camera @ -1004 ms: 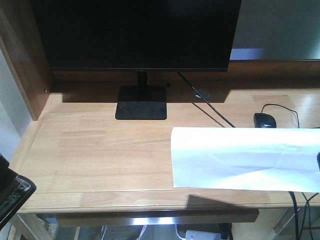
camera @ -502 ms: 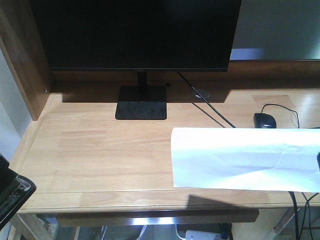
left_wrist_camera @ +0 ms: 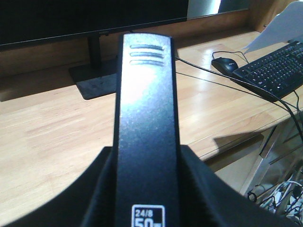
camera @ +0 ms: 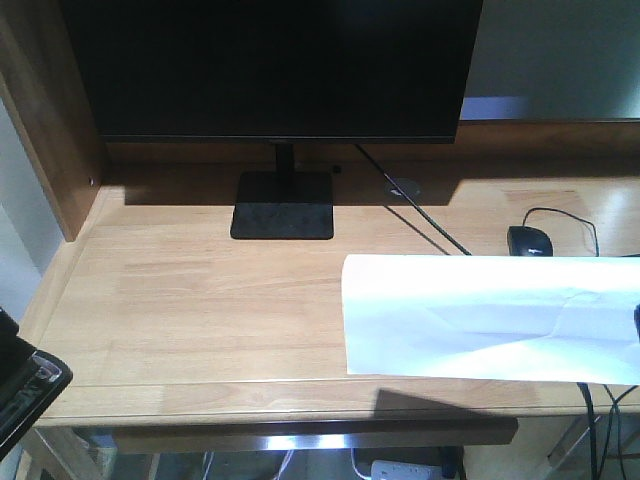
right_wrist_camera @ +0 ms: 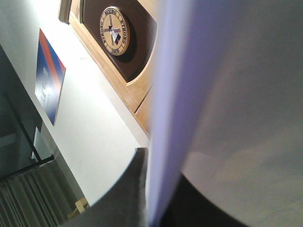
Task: Grab stapler and paper to desk for stapling
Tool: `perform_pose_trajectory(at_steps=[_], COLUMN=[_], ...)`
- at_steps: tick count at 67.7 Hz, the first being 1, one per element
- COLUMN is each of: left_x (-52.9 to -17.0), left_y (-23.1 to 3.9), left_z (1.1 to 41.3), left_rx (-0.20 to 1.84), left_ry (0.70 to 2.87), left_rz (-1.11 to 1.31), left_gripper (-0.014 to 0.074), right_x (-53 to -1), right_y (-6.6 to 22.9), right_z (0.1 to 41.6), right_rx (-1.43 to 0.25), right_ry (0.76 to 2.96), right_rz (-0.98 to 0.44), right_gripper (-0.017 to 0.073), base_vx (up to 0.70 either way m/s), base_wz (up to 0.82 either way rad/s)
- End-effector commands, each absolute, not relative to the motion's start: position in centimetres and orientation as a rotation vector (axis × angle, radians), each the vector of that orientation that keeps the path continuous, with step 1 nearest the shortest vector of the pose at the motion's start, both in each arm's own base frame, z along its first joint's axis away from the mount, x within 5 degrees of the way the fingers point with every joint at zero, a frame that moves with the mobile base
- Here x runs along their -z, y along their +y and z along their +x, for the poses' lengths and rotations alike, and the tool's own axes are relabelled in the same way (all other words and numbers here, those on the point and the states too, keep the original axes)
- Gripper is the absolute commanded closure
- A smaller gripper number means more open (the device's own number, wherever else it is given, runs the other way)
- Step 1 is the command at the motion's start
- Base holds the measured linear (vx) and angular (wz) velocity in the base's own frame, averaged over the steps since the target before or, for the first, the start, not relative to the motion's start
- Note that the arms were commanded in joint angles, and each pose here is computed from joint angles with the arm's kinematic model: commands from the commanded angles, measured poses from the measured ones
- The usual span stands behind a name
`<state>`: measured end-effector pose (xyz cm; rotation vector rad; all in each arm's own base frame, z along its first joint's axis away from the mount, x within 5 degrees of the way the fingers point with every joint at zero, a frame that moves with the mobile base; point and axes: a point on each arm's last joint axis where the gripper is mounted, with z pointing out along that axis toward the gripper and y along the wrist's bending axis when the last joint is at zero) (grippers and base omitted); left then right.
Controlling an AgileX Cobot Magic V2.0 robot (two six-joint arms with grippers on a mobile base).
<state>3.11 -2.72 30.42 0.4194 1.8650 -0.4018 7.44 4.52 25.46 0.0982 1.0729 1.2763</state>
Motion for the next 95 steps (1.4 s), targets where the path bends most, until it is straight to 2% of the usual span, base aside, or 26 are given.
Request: perform_pose_trajectory(at_steps=[1, 28, 57, 80, 95], left_x=[-32.4, -34.3, -36.9, -35.2, -33.0], left_y=[-2.8, -3.3, -6.8, -9.6, -9.8], left_z=[3.2, 4.7, 11.5, 17.9, 20.9], left_rx=[0.456, 0.486, 0.473, 0.453, 0.411], left_ry=[1.733, 1.642, 1.742, 1.778, 1.830], left_rz=[0.363, 0.321, 0.531, 0.691, 0.742], left_gripper=[0.0600, 0.0600, 0.0600, 0.0600, 0.0600], right_x=[-25.6, -25.5, -25.5, -25.6, -25.6], right_y=[4.4, 4.4, 4.4, 4.4, 4.4], right_z=[6.7, 6.7, 6.7, 6.7, 6.7], right_rx=[-1.321, -1.320, -1.320, -1.320, -1.320], right_ry=[0.982, 0.984, 0.983, 0.983, 0.983], right_rz=[0.066, 0.068, 0.067, 0.067, 0.067], right_gripper=[0.0566, 0.0566, 0.0566, 0.0566, 0.0566], base_vx=[0.00, 0.00, 0.00, 0.00, 0.00], base_wz=[0.00, 0.00, 0.00, 0.00, 0.00])
